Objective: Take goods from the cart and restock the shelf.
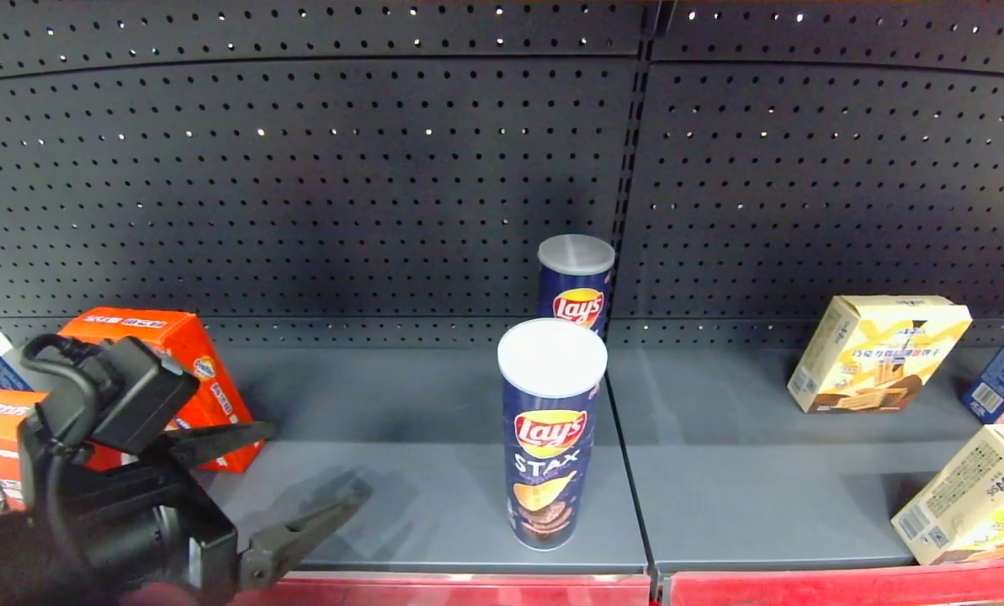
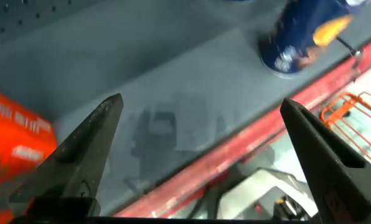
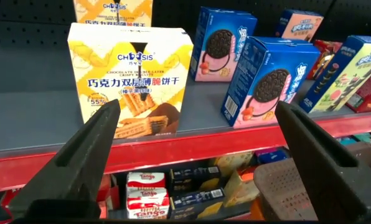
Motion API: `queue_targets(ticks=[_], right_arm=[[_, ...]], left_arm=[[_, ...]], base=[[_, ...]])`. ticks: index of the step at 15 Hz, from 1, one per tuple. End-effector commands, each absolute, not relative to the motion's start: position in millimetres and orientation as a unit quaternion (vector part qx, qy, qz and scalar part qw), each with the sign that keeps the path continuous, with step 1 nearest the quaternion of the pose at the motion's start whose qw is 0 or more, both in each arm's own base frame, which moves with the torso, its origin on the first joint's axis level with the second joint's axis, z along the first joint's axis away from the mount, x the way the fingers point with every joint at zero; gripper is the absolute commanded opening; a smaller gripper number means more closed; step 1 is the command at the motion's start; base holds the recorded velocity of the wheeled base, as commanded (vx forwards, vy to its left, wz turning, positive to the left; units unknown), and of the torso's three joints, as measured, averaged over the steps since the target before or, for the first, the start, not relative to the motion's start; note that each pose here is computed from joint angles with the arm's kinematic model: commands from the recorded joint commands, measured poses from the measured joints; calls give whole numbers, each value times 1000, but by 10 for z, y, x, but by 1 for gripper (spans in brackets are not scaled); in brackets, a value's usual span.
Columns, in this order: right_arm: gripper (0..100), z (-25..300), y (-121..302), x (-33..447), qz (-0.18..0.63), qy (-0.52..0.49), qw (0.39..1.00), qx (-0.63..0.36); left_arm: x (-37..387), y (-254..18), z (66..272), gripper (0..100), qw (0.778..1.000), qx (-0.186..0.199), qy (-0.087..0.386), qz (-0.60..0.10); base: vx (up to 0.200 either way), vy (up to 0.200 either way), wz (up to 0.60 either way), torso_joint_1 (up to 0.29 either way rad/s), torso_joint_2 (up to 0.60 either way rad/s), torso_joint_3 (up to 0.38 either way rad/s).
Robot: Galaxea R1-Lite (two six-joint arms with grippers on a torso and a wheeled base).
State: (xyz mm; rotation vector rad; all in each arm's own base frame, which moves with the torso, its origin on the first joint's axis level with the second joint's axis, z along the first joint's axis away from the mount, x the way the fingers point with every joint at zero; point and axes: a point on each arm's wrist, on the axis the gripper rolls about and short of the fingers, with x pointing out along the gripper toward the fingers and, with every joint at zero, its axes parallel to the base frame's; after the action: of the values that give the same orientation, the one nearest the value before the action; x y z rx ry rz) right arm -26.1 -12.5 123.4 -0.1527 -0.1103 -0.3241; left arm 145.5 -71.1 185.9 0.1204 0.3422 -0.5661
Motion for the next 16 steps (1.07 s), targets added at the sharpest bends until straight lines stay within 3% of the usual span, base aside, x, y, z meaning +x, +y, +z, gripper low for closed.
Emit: queue_targets(ticks=[1, 5, 11, 16], right_arm=[[100, 1224, -124, -250, -160, -50, 983, -77], [100, 1192, -123, -239, -160, -45, 983, -79], [100, 1166, -121, -225, -161, -51, 982, -79], [100, 1150, -121, -219, -161, -48, 983, -80]], left_arm=[[1658, -821, 1719, 100, 938, 64, 194, -281], [1807, -935, 1602, 100, 932, 66, 206, -291], [2127, -1199, 1406, 100, 931, 66, 185, -308], [2136, -1295, 1391, 100, 926, 66, 184, -322]], base=[[0, 0, 0, 0, 0, 0], [0, 0, 0, 0, 0, 0], [0, 0, 0, 0, 0, 0], [0, 0, 0, 0, 0, 0]])
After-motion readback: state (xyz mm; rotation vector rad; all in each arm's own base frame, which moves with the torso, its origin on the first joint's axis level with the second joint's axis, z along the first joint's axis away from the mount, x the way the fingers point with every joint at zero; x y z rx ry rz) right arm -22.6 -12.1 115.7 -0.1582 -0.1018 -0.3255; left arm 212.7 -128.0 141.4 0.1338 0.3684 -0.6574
